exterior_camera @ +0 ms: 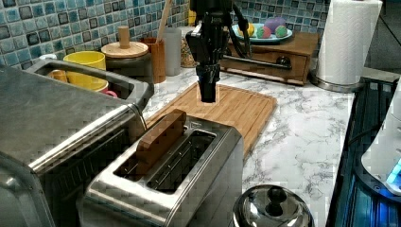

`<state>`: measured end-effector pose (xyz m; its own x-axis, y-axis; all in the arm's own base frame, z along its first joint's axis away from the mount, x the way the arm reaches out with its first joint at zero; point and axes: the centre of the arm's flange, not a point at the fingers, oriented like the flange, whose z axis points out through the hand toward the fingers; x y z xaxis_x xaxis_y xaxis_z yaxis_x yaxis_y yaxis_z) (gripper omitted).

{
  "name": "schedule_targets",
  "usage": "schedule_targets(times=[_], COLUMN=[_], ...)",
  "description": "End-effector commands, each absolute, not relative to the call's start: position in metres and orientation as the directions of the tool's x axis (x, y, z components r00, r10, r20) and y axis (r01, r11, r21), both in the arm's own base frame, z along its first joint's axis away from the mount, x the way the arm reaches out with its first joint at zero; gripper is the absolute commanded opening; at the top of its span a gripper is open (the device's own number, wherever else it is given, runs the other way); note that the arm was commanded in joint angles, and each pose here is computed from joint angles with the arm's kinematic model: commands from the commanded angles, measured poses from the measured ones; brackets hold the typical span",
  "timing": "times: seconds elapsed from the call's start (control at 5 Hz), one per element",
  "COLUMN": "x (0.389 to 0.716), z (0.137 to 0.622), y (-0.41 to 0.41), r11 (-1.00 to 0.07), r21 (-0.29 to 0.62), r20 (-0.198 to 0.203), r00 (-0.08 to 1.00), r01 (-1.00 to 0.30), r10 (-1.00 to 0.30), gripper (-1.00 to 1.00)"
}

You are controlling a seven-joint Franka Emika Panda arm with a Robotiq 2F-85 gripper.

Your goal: Turn on the toaster.

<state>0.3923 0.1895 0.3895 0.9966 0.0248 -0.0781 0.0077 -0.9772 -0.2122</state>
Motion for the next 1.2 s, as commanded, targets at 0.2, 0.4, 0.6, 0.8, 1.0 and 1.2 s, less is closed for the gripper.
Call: schedule_targets(times=[0.2, 0.4, 0.6, 0.8, 1.0, 1.2], x=[0.394, 0.398, 0.4, 0.4, 0.401, 0.4], z=[0.385, 0.378, 0.367, 0.346, 0.326, 0.301], y=[0.218, 0.218, 0.227, 0.227, 0.212, 0.194], r11=[-0.975, -0.976, -0.978, -0.984, -0.984, -0.979], r21=[-0.219, -0.218, -0.209, -0.177, -0.165, -0.152], r20=[-0.111, -0.125, -0.147, -0.18, -0.217, -0.264], r00=[0.992, 0.991, 0.988, 0.984, 0.976, 0.96], r01=[0.031, 0.011, 0.017, -0.013, -0.07, -0.135], r10=[0.056, 0.039, 0.048, 0.019, -0.033, -0.091], gripper=[-1.0, -1.0, -1.0, -1.0, -1.0, -1.0])
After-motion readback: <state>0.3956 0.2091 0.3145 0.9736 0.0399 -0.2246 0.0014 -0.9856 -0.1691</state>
